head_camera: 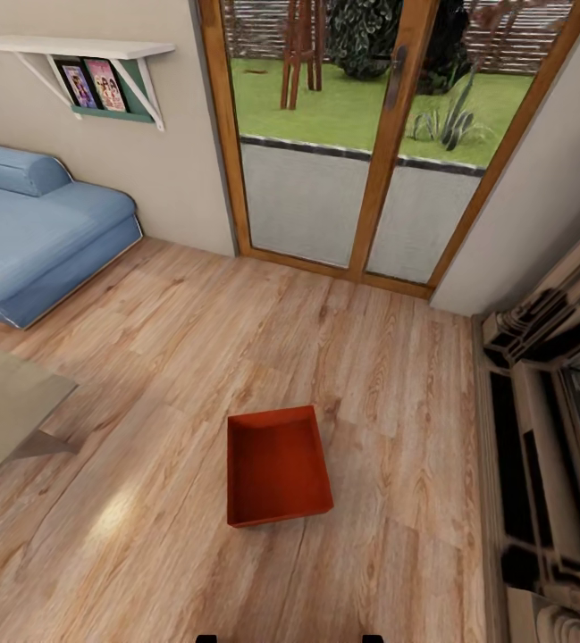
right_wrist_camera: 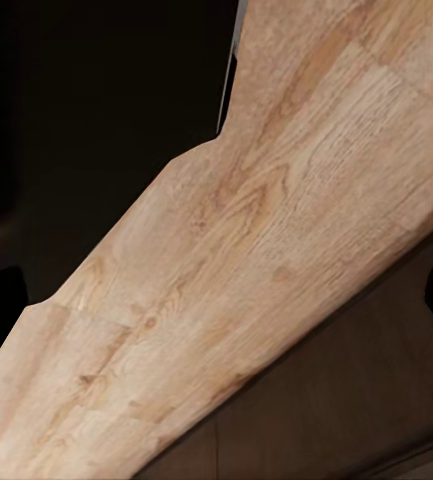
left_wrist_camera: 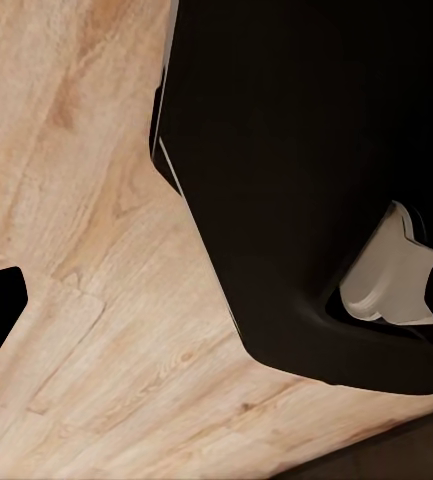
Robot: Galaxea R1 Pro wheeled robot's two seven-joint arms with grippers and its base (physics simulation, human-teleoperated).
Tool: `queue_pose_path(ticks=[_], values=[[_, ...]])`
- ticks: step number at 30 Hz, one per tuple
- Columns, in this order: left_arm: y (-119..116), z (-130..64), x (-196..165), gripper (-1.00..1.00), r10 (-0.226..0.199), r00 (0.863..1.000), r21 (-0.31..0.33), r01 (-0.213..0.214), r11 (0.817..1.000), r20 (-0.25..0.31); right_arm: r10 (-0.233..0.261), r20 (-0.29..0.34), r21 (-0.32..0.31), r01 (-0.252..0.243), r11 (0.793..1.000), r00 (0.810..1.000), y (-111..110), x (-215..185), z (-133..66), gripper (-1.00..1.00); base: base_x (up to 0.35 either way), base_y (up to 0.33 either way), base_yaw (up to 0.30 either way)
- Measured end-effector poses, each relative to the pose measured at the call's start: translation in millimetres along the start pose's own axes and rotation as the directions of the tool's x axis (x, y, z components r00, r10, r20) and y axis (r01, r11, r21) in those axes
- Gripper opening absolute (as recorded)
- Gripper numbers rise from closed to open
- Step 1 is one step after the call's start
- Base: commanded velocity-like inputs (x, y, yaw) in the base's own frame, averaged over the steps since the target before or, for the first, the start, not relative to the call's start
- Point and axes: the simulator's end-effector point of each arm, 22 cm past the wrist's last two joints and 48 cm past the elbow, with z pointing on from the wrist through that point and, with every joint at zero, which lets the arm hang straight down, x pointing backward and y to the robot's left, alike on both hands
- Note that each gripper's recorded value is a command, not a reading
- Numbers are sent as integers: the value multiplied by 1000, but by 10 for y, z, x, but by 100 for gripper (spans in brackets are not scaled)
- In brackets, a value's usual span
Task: Move the two storage containers from the living room to the garage. In the garage, place one container on the floor and stack the other container on top of it (either order is fine).
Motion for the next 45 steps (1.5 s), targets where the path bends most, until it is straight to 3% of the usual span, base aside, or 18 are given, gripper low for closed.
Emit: queue_pose_path(ticks=[21, 45], values=[[19, 16, 71, 100, -1, 1000, -5, 0, 1000, -18, -2, -19, 0, 2, 1000, 1000, -13, 75, 7, 100, 0, -4, 190], [21, 18, 80, 100, 0, 1000, -5, 0, 1000, -20, -1, -17, 4, 1, 1000, 1000, -34, 78, 8, 100, 0, 0, 14]])
